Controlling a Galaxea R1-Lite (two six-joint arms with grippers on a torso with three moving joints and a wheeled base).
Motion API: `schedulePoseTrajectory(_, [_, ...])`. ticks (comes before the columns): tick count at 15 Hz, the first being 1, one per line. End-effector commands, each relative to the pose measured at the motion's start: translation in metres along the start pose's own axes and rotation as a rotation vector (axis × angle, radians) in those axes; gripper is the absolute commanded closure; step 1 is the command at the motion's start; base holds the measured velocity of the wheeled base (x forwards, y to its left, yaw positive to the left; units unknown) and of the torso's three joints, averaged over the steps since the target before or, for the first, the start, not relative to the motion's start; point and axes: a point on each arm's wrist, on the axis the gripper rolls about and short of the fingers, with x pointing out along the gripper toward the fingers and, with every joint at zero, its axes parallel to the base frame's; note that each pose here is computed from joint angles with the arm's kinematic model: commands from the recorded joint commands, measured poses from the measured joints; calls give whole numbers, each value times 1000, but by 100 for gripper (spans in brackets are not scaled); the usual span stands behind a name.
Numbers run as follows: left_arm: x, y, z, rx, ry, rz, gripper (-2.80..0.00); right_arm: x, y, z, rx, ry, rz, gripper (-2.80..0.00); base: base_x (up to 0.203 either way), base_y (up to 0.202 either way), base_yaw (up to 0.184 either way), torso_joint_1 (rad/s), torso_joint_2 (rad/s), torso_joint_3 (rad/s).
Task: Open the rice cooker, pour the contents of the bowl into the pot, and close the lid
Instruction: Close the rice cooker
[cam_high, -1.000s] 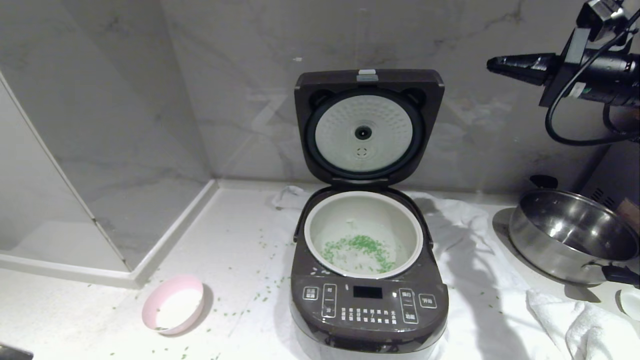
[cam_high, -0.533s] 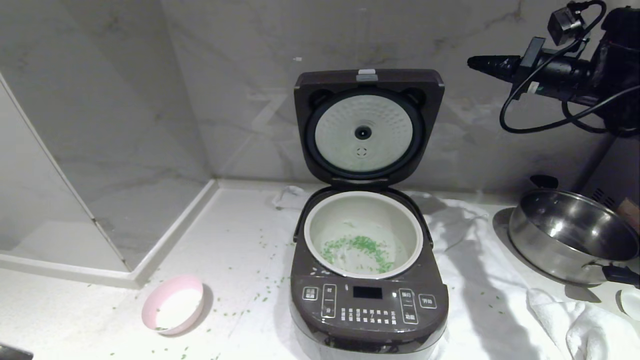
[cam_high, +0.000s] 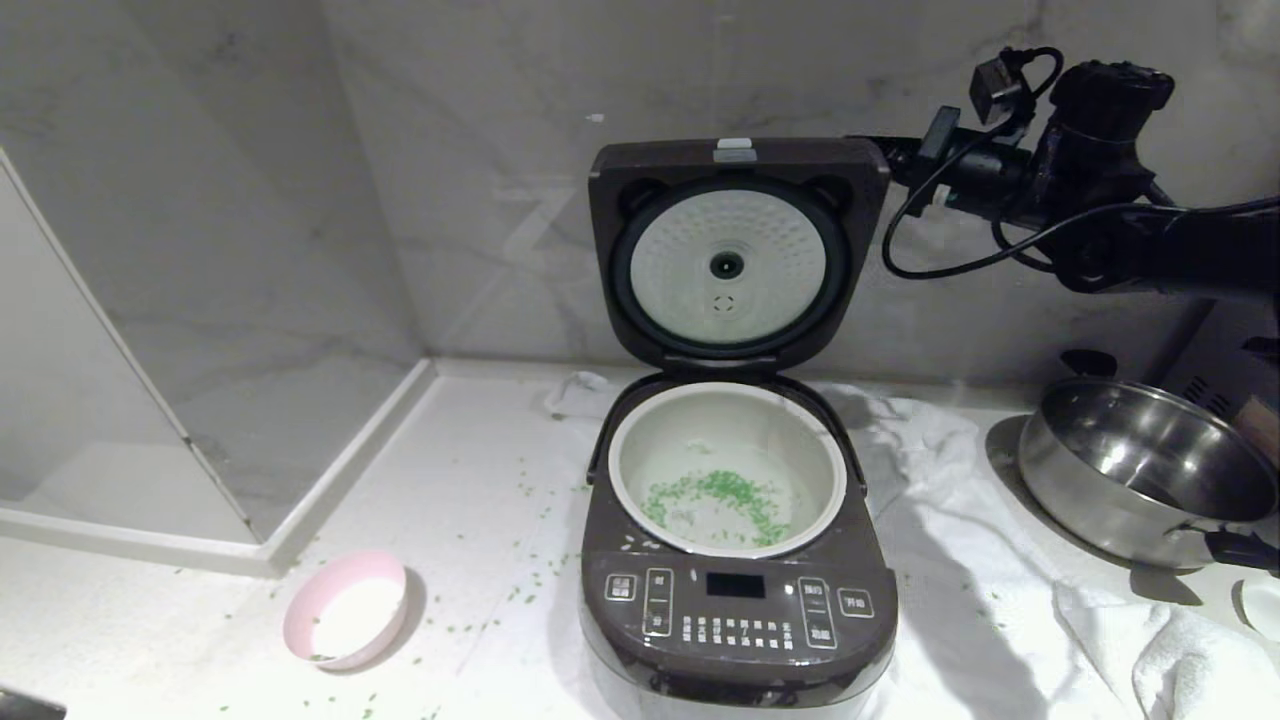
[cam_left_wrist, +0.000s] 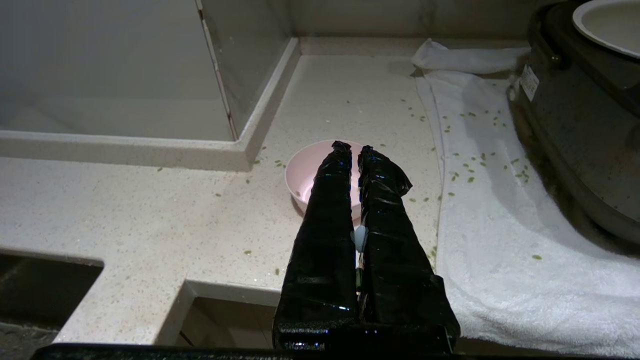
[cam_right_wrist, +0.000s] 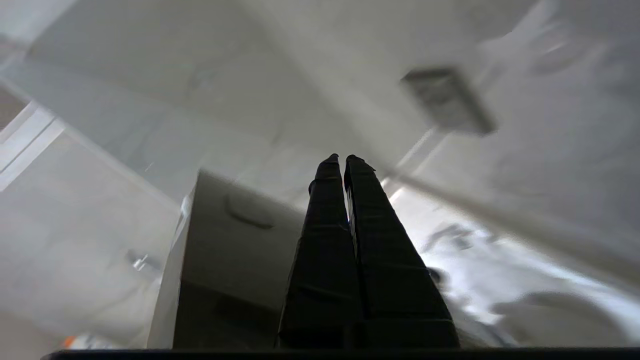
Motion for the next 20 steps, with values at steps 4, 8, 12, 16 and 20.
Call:
schedulePoseTrajectory(4, [1, 0, -3, -1, 8, 2, 0, 15, -2, -16, 48, 43, 20, 0, 0, 0, 0, 0, 0, 0])
schedulePoseTrajectory(8, [1, 0, -3, 1, 8, 2, 0, 7, 5, -24, 107, 72, 0, 0, 0, 0, 0, 0, 0, 0])
schedulePoseTrajectory(12, [1, 0, -3, 1, 9, 1, 0, -1, 13, -34, 144, 108, -8, 0, 0, 0, 0, 0, 0, 0])
schedulePoseTrajectory(16, [1, 0, -3, 1, 8, 2, 0, -16, 24, -50, 185, 187, 16, 0, 0, 0, 0, 0, 0, 0])
schedulePoseTrajectory(20, [0, 0, -2, -1, 9, 4, 0, -31, 28, -78, 191, 249, 14, 0, 0, 0, 0, 0, 0, 0])
